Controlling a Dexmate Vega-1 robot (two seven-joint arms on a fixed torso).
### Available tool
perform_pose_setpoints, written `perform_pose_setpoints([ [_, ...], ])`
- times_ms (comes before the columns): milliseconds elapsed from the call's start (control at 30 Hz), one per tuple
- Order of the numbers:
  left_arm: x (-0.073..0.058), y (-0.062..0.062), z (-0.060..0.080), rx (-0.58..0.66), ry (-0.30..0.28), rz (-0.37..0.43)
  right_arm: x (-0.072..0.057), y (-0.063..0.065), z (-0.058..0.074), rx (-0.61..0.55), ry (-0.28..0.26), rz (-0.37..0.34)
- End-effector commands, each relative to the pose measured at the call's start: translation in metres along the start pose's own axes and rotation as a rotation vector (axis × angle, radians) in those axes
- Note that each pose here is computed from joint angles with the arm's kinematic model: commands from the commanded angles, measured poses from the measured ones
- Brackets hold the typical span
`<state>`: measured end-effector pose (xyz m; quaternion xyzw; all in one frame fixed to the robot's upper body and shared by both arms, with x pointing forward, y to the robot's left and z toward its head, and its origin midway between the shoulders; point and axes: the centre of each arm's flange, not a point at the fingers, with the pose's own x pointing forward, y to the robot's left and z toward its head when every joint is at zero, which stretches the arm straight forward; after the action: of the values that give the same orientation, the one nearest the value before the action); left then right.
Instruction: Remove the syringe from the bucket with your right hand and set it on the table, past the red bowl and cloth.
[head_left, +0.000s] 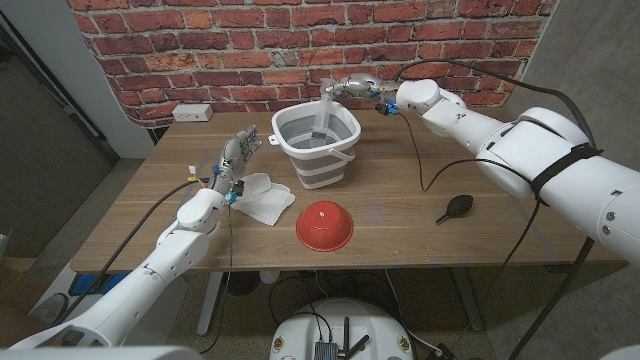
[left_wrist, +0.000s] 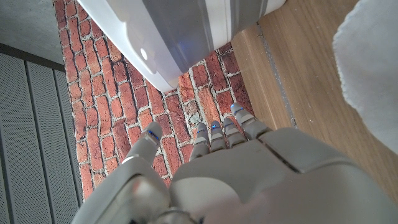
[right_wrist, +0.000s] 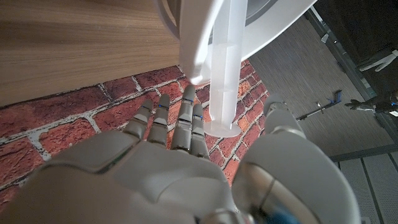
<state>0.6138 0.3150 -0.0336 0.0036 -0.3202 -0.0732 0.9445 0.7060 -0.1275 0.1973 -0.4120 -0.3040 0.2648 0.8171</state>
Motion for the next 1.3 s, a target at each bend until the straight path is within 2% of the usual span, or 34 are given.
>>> perform_pose_setpoints([
  [33,0.001,-0.001,0.001,0.003,0.005,-0.006,-0.003,0.011,-0.002,0.025,-0.001,-0.066],
  [233,0.001,-0.003,0.001,0.002,0.008,-0.009,-0.005,0.019,-0.002,0.038,0.031,-0.114],
  [733,-0.002,-0.004,0.002,0.000,0.006,-0.010,-0.010,0.030,-0.001,0.040,0.070,-0.196],
  [1300,-0.001,-0.005,0.002,-0.002,0.002,-0.010,-0.010,0.029,-0.002,0.054,0.077,-0.252],
])
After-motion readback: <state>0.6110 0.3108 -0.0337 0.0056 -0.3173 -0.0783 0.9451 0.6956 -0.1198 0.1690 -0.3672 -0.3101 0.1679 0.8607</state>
